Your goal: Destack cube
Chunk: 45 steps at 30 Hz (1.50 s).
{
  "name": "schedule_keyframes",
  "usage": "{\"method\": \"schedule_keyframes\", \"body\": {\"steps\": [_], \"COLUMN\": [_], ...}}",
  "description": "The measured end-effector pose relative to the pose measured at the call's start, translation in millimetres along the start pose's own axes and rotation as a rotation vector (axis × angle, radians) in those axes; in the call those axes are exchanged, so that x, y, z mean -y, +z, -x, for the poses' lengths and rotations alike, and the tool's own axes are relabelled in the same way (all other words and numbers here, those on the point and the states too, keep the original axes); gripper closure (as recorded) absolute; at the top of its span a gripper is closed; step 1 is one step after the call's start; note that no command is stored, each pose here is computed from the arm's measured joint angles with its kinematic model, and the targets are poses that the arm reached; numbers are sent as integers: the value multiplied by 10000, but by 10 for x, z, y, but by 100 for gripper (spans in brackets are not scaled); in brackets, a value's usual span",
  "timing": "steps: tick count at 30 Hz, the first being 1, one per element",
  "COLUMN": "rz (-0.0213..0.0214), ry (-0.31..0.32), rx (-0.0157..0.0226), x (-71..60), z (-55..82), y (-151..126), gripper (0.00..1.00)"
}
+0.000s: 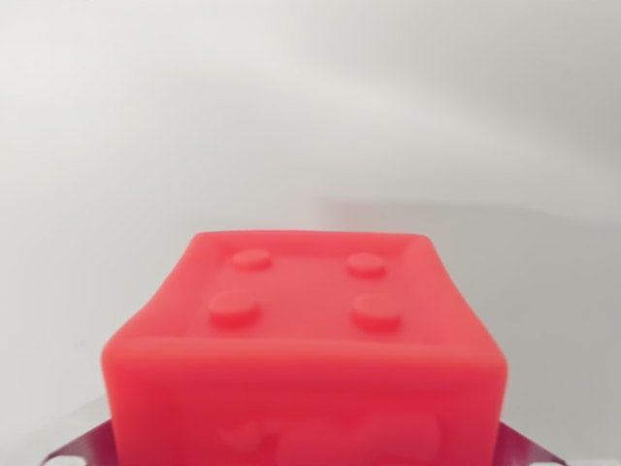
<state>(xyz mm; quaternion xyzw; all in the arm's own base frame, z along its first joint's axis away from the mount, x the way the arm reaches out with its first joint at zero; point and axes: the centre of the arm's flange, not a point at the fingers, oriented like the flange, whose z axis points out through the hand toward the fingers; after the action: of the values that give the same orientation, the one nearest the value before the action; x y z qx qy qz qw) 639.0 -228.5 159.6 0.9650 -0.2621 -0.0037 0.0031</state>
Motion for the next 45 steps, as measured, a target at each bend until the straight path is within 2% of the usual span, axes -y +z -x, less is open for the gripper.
{"method": "schedule_keyframes", "body": {"steps": [4, 15, 23, 28, 29, 39, 45], "rz": [-6, -1, -5, -18, -19, -20, -12], "ry": [7, 9, 10, 11, 11, 11, 10], "rx": [-16, -8, -16, -35, -36, -39, -19], "x": [2, 2, 2, 4, 4, 4, 3], "z": [-3, -3, -4, -11, -11, -13, -7], "y": [92, 324, 413, 414, 414, 417, 444], "gripper": [100, 100, 100, 100, 0, 0, 0]}}
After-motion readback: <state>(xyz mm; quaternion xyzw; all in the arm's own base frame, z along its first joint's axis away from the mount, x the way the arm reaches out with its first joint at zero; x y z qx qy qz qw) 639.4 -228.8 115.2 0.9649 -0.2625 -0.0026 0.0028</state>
